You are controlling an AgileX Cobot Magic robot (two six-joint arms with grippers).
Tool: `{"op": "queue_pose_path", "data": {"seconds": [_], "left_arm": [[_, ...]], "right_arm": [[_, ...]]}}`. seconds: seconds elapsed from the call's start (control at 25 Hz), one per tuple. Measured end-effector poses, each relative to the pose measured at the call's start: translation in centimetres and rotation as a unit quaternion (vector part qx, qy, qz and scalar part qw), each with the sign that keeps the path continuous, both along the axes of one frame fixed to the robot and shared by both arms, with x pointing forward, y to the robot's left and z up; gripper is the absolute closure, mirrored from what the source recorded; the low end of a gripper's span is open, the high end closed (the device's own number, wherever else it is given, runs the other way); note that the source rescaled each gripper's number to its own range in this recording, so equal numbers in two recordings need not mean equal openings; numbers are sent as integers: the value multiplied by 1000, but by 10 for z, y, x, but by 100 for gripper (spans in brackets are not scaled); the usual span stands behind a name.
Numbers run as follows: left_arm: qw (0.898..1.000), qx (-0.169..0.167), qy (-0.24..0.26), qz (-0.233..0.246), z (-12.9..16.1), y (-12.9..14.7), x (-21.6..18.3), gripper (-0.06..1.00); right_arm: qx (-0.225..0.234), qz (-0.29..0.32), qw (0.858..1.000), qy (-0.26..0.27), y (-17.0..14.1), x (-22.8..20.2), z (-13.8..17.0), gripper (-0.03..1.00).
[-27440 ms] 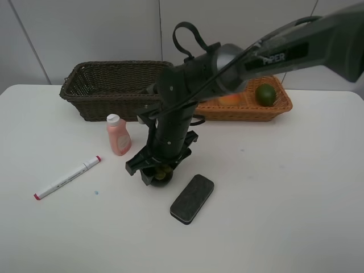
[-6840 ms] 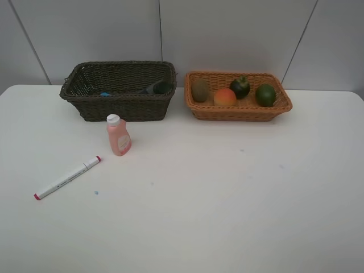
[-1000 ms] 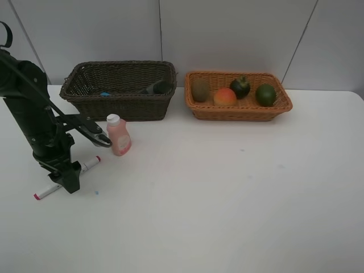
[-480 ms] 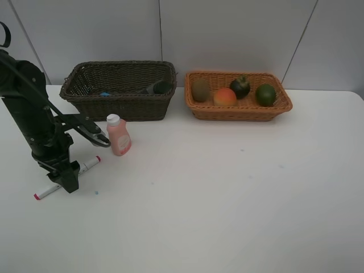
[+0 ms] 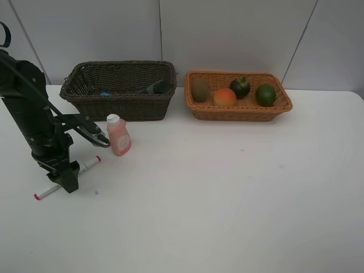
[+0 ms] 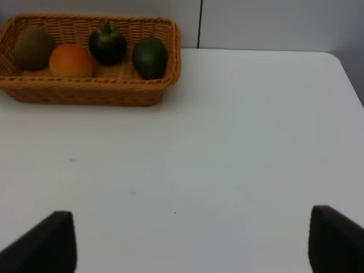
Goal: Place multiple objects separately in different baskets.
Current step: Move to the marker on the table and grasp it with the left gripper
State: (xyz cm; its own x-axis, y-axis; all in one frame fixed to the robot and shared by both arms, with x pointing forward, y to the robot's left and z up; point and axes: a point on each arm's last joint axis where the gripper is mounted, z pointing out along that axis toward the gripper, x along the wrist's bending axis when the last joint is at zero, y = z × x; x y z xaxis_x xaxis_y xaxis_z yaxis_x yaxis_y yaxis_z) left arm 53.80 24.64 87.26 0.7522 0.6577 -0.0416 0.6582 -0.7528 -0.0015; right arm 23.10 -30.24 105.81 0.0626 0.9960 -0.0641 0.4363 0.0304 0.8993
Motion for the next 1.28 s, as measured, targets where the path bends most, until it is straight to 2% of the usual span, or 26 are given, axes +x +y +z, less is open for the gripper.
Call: {"op": "queue_pose_path", "data": {"seconds": [1.28], "left_arm": [[1000,6,-2,-11,-6,1,2,-6]], "right_arm": [[0,0,1000,0,0,0,0,-2]]}}
